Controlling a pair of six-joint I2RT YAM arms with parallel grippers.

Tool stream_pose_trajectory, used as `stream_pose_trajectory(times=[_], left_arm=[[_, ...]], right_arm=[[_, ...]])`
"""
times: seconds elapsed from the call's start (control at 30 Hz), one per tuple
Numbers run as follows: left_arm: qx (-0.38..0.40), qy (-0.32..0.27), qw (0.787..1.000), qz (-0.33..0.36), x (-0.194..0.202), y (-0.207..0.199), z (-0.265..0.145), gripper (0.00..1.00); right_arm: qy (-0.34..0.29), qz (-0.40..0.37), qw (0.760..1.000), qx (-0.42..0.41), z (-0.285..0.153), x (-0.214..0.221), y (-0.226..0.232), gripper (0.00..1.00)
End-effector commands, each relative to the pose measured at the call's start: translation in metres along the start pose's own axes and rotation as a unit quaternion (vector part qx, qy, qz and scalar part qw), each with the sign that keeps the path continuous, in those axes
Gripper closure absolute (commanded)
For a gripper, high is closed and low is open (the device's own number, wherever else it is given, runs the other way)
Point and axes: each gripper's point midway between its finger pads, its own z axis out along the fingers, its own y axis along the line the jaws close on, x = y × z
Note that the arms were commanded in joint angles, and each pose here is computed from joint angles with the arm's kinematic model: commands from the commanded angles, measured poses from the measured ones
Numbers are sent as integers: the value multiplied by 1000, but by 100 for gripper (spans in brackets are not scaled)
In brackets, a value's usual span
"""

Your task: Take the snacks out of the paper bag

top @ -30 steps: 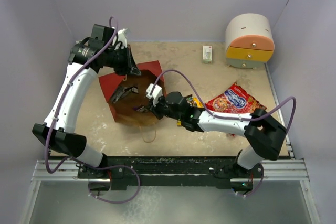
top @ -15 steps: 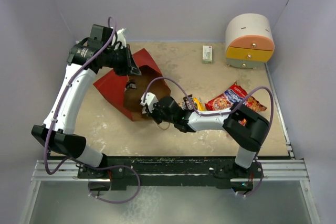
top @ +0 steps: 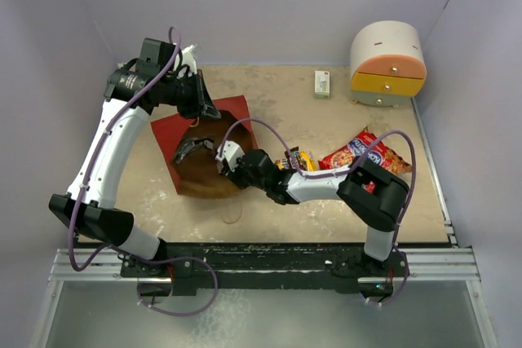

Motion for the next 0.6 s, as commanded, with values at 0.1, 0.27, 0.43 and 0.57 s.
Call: stream_pose_trajectory(times=[0.1,0.27,0.43,0.57], left_arm=[[31,-15,999,22,-5,-14,-12,100],[42,-5,999,21,-5,-15,-4,100],[53,-2,998,22,-7,-18,-1,100],[57,2,998,23,-6,-20,0,100]], right_arm=[[-61,43,997,-4,-24,-35,-1,49],[-89,76,993,-12,-16,-54,6,38],[-62,83,992,72,12,-57,-18,32],[-30,74,990,114,31,-46,-29,29]])
